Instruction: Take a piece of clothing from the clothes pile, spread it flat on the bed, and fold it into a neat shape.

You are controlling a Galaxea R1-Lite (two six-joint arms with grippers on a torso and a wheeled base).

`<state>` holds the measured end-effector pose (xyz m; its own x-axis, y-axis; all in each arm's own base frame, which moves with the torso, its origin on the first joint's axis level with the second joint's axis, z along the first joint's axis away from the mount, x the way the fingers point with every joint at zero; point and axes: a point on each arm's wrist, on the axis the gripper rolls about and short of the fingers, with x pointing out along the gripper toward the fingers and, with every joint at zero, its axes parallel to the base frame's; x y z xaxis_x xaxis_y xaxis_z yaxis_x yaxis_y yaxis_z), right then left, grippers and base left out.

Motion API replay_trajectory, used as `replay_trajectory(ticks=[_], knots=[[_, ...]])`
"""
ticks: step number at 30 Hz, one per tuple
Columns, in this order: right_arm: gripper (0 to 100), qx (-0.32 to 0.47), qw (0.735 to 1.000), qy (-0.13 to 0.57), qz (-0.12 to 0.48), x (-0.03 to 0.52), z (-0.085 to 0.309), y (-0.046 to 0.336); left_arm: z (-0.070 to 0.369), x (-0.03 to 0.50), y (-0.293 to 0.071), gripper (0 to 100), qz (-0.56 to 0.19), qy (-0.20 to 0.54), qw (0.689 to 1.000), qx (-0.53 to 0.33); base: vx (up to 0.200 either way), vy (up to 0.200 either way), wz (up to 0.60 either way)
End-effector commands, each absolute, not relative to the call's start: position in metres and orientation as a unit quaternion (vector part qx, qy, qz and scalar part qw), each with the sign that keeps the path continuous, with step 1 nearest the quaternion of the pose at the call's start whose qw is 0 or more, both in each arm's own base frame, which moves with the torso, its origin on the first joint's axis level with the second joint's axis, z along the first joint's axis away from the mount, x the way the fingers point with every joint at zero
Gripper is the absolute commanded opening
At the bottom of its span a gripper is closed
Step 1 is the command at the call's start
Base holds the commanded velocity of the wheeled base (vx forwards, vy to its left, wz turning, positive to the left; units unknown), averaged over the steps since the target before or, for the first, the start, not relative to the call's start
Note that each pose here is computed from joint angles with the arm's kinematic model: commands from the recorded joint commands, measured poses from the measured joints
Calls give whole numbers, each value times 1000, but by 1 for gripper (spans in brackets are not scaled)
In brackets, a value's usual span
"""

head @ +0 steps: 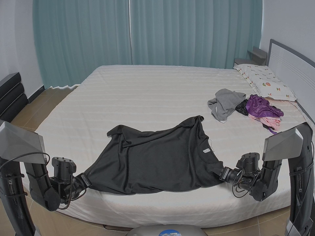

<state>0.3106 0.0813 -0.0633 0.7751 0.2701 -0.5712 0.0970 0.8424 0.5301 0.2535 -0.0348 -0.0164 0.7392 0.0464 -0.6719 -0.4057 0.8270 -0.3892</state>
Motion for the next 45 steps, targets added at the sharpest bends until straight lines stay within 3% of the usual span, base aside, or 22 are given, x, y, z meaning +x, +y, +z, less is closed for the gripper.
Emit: replay_trajectory(ticks=[1, 8, 16, 40, 41, 45], knots=[[0, 278, 909, 303, 67, 318, -44, 86, -16, 254, -34, 0, 127, 337, 894, -266, 0, 0, 0], [0, 289, 918, 261, 77, 334, -2, 85, -14, 256, -32, 0, 130, 331, 895, -269, 0, 0, 0], [0, 294, 919, 255, 70, 383, 13, 91, -14, 257, -31, 0, 132, 326, 896, -271, 0, 0, 0], [0, 310, 911, 271, 21, 483, -23, 116, -16, 258, -29, 0, 135, 330, 894, -271, 0, 0, 0], [100, 310, 911, 272, 21, 483, -24, 116, -16, 258, -29, 0, 135, 330, 894, -271, 0, 0, 0], [100, 311, 910, 273, 19, 479, -22, 112, -16, 258, -29, 0, 135, 330, 894, -271, 0, 0, 0]])
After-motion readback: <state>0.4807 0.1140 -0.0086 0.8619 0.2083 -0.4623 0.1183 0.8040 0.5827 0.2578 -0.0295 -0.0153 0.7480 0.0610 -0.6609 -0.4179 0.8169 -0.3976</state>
